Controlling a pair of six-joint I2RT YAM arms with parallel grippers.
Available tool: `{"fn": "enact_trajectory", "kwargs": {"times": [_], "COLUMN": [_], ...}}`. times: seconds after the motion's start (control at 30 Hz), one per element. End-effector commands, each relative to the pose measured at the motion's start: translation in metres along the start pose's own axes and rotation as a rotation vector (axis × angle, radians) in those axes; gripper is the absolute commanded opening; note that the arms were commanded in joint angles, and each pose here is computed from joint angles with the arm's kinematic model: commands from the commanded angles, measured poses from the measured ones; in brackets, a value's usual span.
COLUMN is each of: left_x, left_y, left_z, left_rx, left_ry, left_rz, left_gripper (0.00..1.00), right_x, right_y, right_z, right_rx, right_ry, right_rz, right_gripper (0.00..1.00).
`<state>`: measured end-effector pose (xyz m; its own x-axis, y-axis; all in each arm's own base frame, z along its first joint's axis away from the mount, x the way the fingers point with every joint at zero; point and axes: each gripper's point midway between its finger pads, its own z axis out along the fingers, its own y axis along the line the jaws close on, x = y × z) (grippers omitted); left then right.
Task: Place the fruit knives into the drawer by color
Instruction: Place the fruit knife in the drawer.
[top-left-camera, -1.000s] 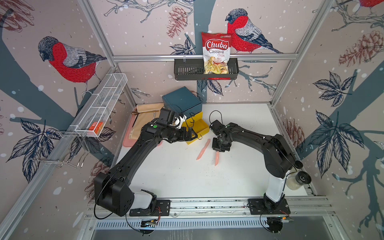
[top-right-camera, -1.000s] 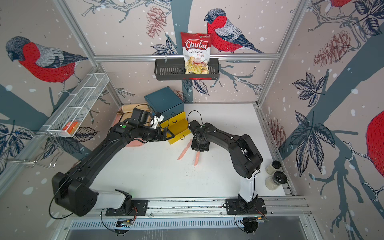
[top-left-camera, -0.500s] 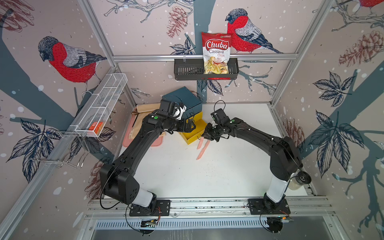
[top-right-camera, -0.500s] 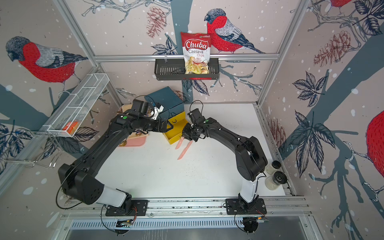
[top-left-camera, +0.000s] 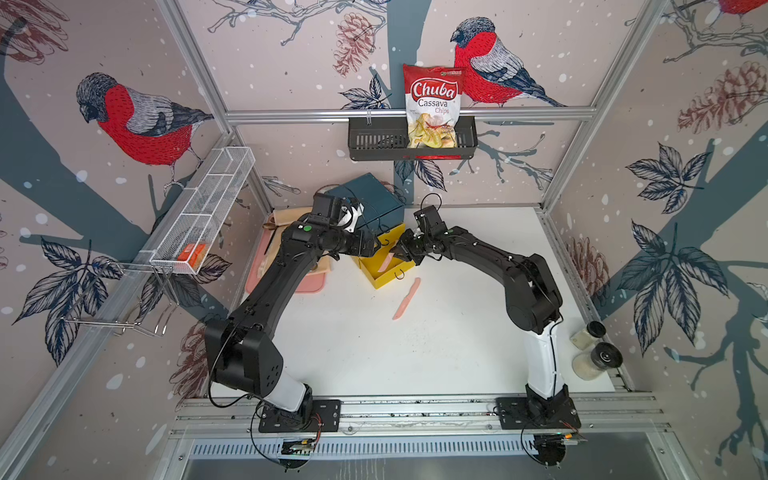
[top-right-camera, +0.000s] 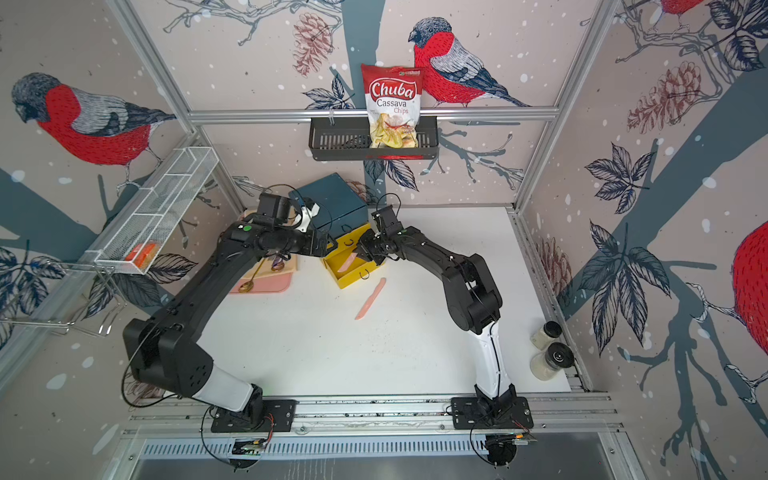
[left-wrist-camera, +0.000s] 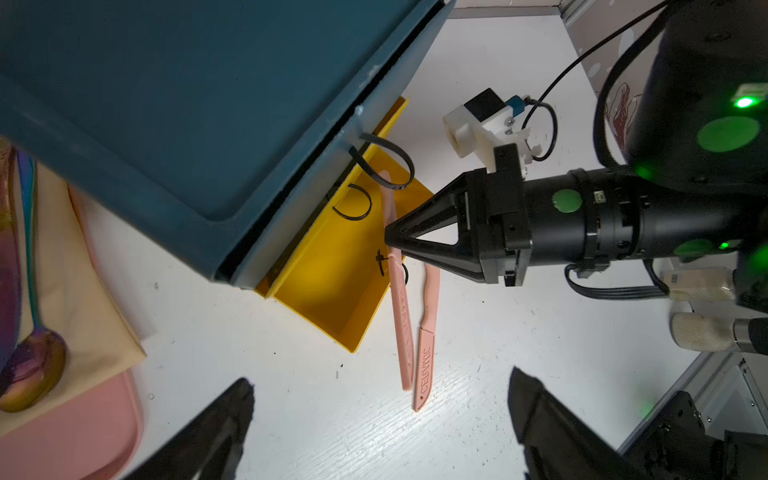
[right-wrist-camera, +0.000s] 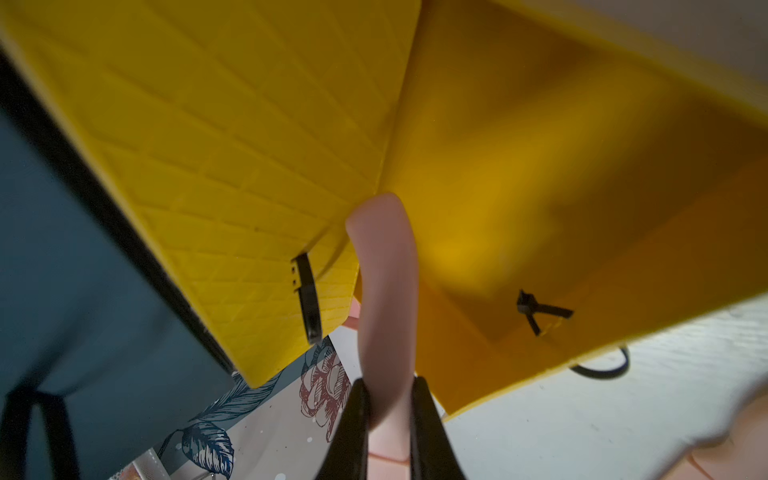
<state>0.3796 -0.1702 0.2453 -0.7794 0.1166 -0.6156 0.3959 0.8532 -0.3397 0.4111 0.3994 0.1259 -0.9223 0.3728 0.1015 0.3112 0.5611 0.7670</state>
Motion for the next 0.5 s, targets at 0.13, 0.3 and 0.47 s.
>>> {"fn": "enact_trajectory", "kwargs": {"times": [0.13,0.3,0.47], "left_x": [-0.009,-0.006,0.007], "left_y": [-0.009,-0.015,-0.025], "left_z": [0.000,0.000,0.000], "left_rx": [0.050,0.087,0.107], "left_ry": [-0.033,-0.041,-0.010], "left_rz": [0.004,-0.013,0.001], "left_gripper": [0.97,0.97,0.97], "right_x": [-0.011,-0.001,0.019], "right_y": [0.016,0.021,0.005], "right_z": [0.004,0.000,-0.020], "right_rx": [-0.091,-0.126,-0.036], "right_ry": [-0.007,0.002,-0.007], "right_rz": [-0.019,-0.063,-0.119], "right_gripper": [0.43,0.46,0.44]}}
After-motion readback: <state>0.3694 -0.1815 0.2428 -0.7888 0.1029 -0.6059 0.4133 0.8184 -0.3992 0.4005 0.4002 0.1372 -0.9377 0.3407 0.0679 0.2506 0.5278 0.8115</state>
